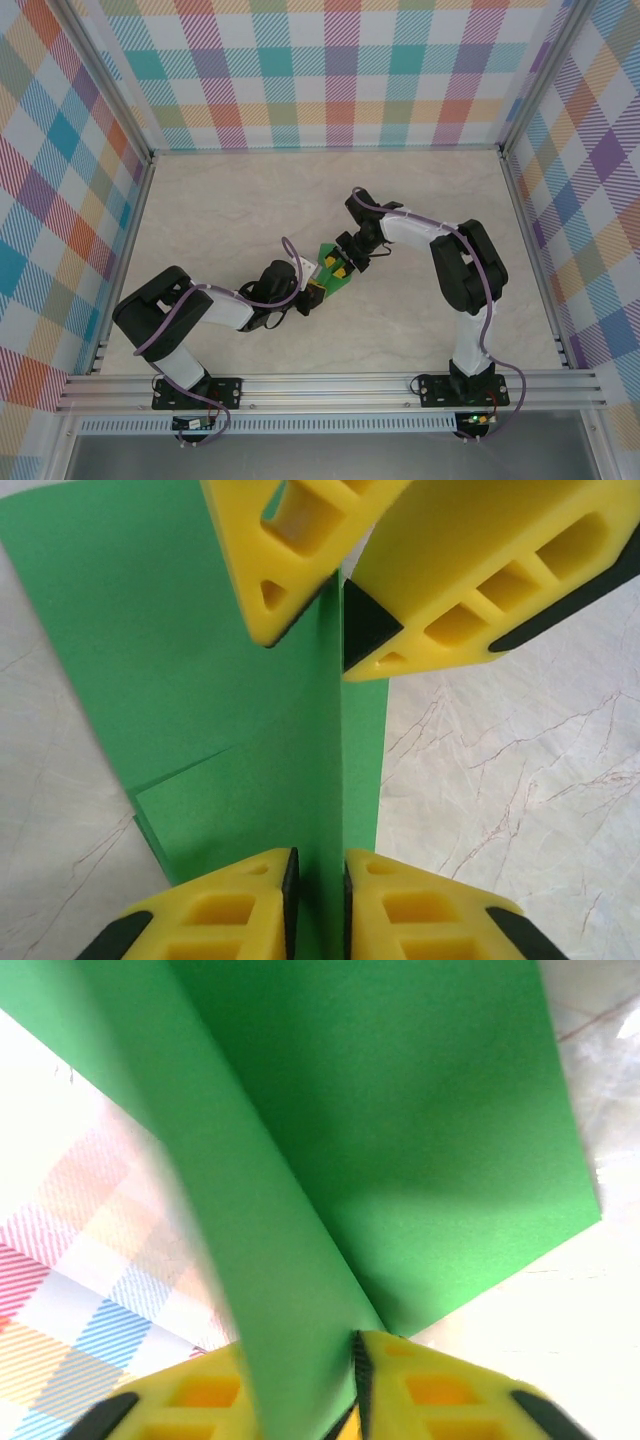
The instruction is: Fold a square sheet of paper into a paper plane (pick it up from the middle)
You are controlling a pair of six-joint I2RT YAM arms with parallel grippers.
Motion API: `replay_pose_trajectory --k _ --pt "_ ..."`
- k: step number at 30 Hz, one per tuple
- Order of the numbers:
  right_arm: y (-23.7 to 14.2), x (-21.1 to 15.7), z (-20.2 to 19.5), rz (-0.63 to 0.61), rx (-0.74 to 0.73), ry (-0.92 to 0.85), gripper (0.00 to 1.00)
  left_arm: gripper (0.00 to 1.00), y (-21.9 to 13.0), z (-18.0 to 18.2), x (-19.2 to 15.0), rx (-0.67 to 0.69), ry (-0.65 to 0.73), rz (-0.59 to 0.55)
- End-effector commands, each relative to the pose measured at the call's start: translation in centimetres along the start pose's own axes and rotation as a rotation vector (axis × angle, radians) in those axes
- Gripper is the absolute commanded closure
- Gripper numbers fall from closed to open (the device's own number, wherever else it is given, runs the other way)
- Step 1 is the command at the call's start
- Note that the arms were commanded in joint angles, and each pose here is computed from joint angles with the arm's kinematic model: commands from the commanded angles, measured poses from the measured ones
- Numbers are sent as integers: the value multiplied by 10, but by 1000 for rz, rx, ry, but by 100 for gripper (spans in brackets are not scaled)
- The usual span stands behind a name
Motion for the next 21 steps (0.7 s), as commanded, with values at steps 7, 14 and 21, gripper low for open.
replay_pose_trajectory --k 7,14,21 --pt "-35 -6 7 -205 55 -312 42 87 -3 2 3 11 -139 -29" --pt "-41 -13 -9 -295 115 -487 37 91 -5 6 6 24 -339 -46" --pt "-21 -15 -10 -237 224 -567 48 92 -9 8 13 -15 -502 -54"
Point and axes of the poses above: each hand's point on the last joint's axis, 136 mm out from that joint toward the fingers, its own y axis out along the fingers, its own z axis along the line the jaws close on, x = y × z, the point moved 7 cm from there along -y, back along the fingers, and after that the axes turned 7 degrees about -y, right-handed, at the moved point
